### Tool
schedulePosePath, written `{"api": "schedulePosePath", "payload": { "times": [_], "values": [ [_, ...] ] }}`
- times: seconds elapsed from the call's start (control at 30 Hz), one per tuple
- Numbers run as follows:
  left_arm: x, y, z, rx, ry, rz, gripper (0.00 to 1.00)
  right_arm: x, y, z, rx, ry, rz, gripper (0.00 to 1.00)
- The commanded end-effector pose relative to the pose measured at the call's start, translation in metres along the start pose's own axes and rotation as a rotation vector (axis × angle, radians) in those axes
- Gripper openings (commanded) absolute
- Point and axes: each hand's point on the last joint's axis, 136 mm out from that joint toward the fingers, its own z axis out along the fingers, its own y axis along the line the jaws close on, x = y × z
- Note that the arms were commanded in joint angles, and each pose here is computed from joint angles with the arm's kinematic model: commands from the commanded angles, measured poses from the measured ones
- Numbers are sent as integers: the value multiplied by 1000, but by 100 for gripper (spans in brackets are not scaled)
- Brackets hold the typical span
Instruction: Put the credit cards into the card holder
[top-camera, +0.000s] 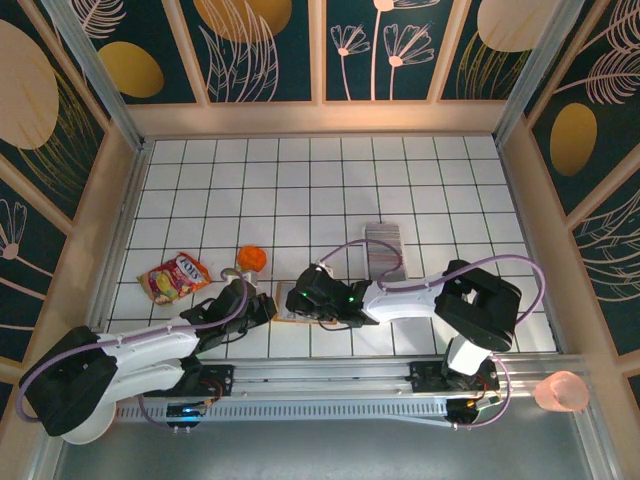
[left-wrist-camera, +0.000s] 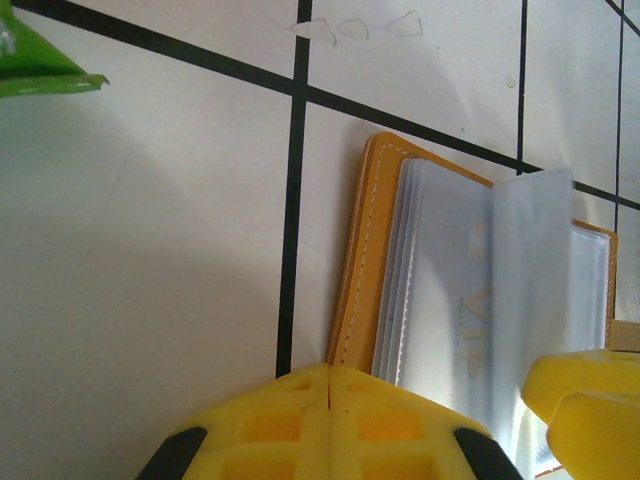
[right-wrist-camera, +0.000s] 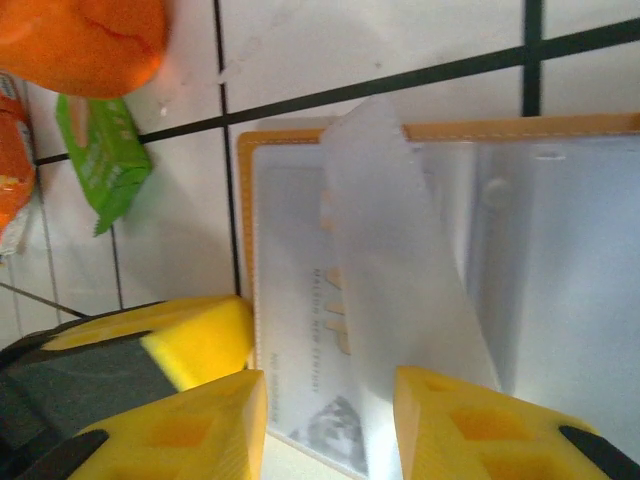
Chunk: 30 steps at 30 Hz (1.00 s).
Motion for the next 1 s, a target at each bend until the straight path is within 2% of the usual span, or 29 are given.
{"api": "schedulePosePath", "payload": {
  "times": [0.0,0.2,0.43,0.6,0.73,0.83,0.97],
  "values": [
    [15,15,1,-36,49,-9,0,2,19,5,-69,4,12,38],
    [16,18,0,-36,43,-18,0,-6,47,0,-154,-23,-7,38],
    [14,20,-1,-39,31,-20,0,-25,93,-26,-239,-97,-66,38],
    [14,20,0,-39,29,-21,0,-40,102,-48,-228,-167,-96,38],
    [14,19,1,-40,33,-17,0,-53,92,-68,-149,-233,-153,38],
    [15,17,1,-32,39,-14,0,-67,84,-92,-67,-304,-316,38],
    [15,12,0,-5,44,-6,0,-86,63,-129,94,-388,-720,38]
  ]
}}
